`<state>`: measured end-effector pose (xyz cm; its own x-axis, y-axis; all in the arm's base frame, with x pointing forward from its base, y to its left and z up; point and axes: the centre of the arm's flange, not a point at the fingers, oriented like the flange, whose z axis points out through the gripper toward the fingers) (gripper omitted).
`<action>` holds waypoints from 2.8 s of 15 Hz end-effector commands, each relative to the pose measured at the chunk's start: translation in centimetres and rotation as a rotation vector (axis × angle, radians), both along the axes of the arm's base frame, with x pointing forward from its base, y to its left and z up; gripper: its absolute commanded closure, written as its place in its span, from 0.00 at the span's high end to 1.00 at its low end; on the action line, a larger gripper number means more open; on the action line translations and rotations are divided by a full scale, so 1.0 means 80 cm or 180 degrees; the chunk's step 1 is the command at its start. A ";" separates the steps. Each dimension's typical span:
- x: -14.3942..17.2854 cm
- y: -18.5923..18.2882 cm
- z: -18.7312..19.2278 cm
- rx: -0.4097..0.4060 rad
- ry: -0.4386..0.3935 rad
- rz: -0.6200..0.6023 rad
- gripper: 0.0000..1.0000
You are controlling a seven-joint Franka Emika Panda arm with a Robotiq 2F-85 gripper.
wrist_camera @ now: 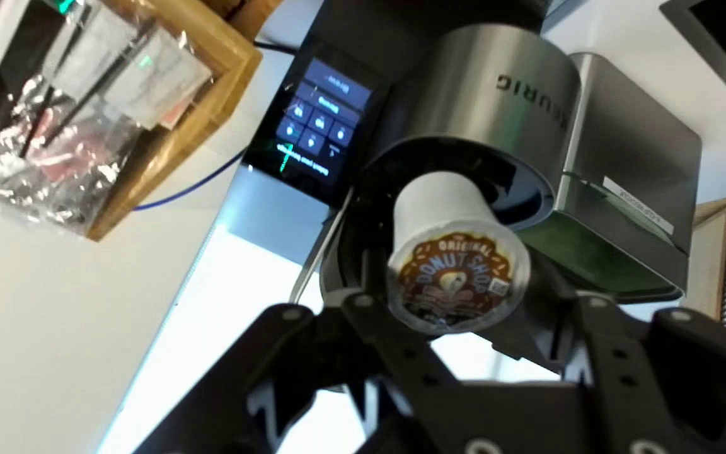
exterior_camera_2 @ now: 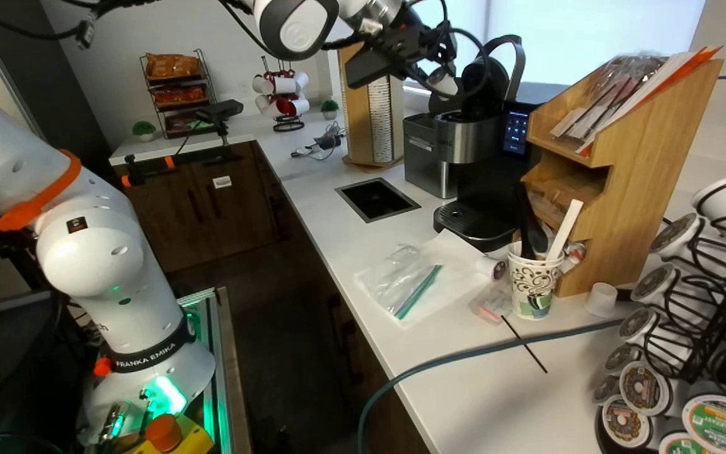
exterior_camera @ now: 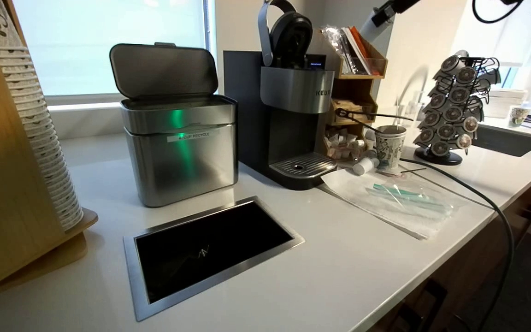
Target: Put the coffee pod in the coffee maker
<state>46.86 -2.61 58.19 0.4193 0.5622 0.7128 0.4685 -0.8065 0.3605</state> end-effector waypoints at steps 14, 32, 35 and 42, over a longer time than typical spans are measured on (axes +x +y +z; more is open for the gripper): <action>0.103 0.042 0.020 0.0003 0.0658 0.0146 0.29; 0.184 0.083 -0.030 -0.0045 0.0902 -0.0053 0.29; 0.182 0.086 -0.031 -0.0056 0.1078 0.0034 0.29; 0.180 0.084 -0.030 -0.0148 0.1326 0.0081 0.79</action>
<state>60.93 3.92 55.83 0.6305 0.5937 0.5000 0.5907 -0.7849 0.1870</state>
